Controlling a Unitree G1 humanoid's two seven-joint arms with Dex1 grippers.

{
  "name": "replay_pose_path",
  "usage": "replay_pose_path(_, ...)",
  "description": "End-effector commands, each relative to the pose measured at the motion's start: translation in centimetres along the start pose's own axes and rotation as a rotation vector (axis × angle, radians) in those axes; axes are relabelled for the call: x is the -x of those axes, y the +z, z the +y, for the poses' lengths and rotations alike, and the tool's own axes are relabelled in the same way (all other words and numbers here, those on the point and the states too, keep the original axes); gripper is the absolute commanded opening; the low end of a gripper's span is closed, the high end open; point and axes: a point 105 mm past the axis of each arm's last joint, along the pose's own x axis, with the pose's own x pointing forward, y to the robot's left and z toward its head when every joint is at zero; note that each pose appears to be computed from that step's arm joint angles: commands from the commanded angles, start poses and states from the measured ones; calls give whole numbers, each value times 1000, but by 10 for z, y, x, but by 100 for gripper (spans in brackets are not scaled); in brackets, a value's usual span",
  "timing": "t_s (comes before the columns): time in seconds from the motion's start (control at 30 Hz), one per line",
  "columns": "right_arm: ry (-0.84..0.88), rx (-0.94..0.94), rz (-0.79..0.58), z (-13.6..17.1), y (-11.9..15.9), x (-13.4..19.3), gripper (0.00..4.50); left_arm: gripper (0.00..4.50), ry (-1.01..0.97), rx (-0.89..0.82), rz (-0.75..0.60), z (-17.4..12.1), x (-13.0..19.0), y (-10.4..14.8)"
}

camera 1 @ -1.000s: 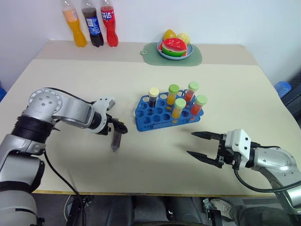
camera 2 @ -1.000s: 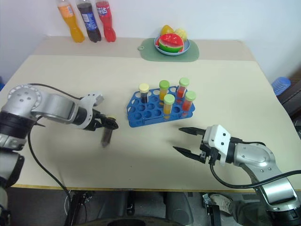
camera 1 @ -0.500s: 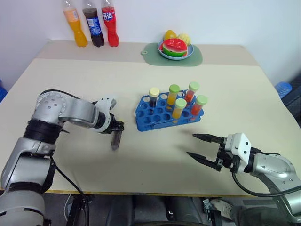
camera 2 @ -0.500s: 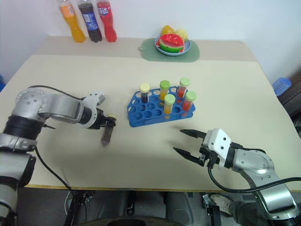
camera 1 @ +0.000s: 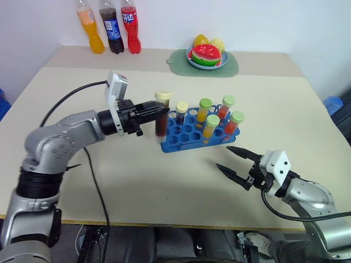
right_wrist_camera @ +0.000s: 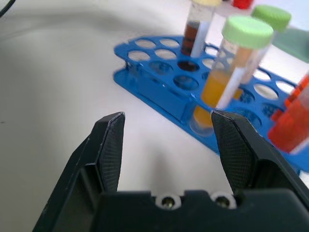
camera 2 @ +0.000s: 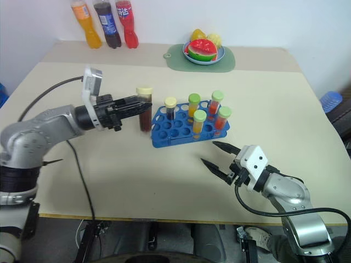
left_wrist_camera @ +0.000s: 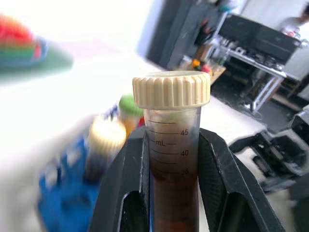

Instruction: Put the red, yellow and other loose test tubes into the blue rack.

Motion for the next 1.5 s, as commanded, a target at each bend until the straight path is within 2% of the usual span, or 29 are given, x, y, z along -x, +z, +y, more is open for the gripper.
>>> replay_pose_path(0.03,-52,46,-30,-3,10,3,316,79,-79,-114,-45,-5,-14,7)
replay_pose_path(0.27,-118,42,-28,-4,7,5,316,79,-121,-191,-49,1,-32,-16)
replay_pose_path(0.4,-146,37,-17,-2,6,11,316,79,-117,-209,25,7,-36,-52)
replay_pose_path(0.6,-154,36,-8,-1,4,13,316,79,-81,-190,66,16,-35,-81)
replay_pose_path(0.93,-157,41,-15,-3,6,9,316,79,-43,-233,54,21,-50,-95)
replay_pose_path(1.0,-156,42,-17,-3,6,9,316,79,-112,-98,16,13,-47,-91)
replay_pose_path(1.2,-167,37,-18,-6,5,10,316,368,-64,-174,-76,12,-43,-66)
replay_pose_path(1.37,-223,8,-19,-16,3,14,316,368,-44,-217,-49,8,-22,-58)
replay_pose_path(1.5,-269,-23,0,-24,-5,22,316,368,25,-244,-72,11,10,-53)
